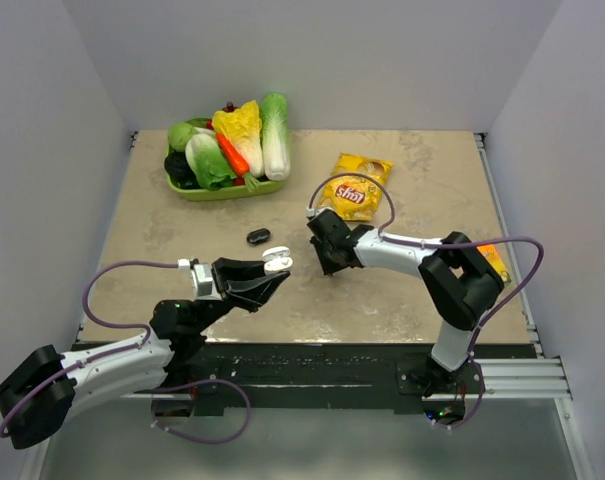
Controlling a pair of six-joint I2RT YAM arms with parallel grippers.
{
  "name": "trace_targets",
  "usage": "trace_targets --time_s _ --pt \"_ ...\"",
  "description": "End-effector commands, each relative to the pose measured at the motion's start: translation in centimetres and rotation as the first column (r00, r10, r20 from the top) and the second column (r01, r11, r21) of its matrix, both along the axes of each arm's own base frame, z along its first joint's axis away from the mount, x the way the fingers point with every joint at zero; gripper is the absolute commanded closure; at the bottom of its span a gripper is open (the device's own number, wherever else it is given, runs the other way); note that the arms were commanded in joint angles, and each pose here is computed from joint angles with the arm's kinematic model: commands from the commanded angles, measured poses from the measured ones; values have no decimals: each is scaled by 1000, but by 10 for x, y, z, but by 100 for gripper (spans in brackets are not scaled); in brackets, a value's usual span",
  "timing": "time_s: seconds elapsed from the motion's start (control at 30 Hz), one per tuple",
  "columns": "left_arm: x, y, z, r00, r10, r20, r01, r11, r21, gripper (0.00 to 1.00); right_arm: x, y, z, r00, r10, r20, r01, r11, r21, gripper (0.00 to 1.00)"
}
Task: Insert the wireless bluetooth earbuds into the charging case
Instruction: Pick up the left earbud from the center of the board, then insert the left earbud into the left side groove of the charging case.
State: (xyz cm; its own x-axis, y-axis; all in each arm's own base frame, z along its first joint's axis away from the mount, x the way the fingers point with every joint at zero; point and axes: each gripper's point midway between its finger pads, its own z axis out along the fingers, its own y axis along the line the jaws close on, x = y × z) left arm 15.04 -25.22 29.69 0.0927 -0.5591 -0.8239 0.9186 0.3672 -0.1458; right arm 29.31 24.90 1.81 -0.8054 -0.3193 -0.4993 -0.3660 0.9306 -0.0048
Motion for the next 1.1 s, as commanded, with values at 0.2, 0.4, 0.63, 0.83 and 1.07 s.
trace_targets --time_s 0.2,0.4,0.63,0.83,1.07 --pt "-42 53 87 959 61 275 39 938 -345 100 7 2 61 990 -62 128 43 989 143 100" --pt "-34 52 95 947 124 296 -17 941 -339 100 17 13 162 940 -128 316 3 930 366 100" --pt "-13 57 105 894 300 334 -184 923 -337 100 -5 4 282 834 -192 516 -162 810 563 100" --pt "4 46 119 834 387 392 -254 902 -348 100 -40 -2 350 767 -184 615 -320 721 615 100" --pt "18 7 116 837 305 455 -180 938 -297 100 -79 4 386 723 -96 684 -454 680 576 100"
